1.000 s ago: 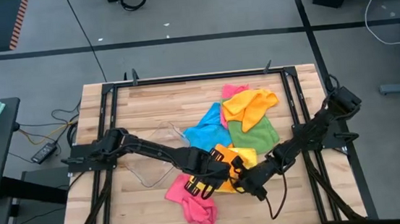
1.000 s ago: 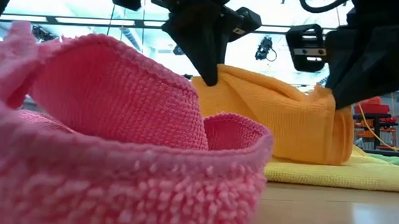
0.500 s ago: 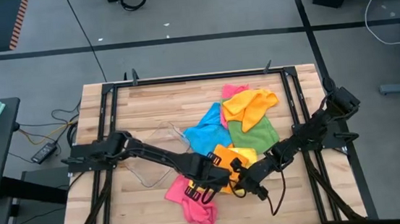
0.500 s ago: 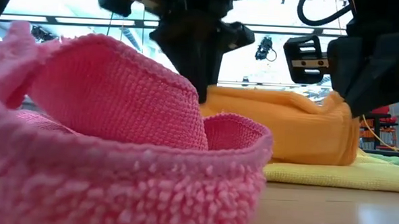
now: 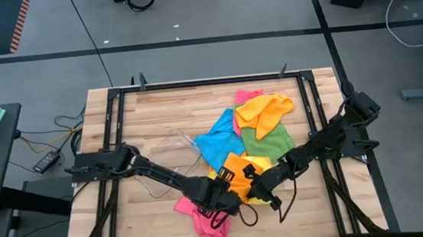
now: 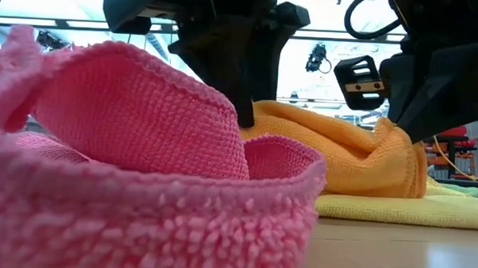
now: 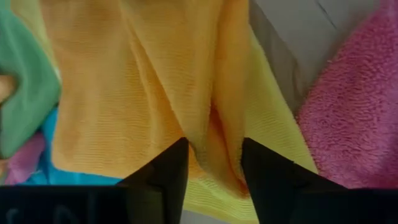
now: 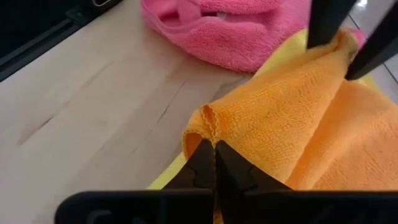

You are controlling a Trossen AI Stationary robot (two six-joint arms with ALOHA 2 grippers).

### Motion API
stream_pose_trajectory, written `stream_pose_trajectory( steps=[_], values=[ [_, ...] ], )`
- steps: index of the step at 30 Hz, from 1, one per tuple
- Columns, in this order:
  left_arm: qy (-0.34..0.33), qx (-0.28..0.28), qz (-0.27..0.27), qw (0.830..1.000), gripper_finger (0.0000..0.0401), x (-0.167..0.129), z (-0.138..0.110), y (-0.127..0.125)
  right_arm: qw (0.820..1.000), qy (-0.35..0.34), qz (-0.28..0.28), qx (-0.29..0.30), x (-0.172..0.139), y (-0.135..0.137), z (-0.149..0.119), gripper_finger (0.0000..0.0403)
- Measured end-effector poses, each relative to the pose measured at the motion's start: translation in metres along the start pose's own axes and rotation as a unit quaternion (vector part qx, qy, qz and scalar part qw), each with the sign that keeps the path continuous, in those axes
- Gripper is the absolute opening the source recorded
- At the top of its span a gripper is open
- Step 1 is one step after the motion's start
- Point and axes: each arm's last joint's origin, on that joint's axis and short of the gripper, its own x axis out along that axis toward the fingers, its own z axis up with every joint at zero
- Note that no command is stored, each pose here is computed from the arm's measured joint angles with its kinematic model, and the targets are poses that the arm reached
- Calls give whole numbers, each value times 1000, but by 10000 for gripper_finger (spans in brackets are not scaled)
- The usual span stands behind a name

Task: Fold microfiber towels
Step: Fold the left orange microfiber cloth

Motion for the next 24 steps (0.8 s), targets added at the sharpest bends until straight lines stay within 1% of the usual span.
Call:
stream_pose_trajectory(
  steps=[5, 9, 14, 16, 19, 24],
  values=[
    [-8, -8, 10, 1000, 198, -3, 3, -5, 1000, 1, -7, 19, 0, -1, 0, 6],
    [-21, -6, 11, 1000, 214, -5, 7, -10, 999, -1, -8, 34, 0, -1, 0, 6],
    [-56, -26, 17, 998, 217, -6, 14, -11, 998, -1, -8, 55, 0, -1, 0, 6],
    [-62, -27, 20, 998, 217, 0, 18, -13, 998, -1, -8, 57, 0, -1, 0, 6],
    [-51, -14, 18, 998, 217, 10, 18, -17, 998, -1, -8, 58, 0, -1, 0, 6],
    [-38, -10, 44, 998, 217, 19, 18, -17, 998, -7, -9, 60, 0, -1, 2, 6]
  ],
)
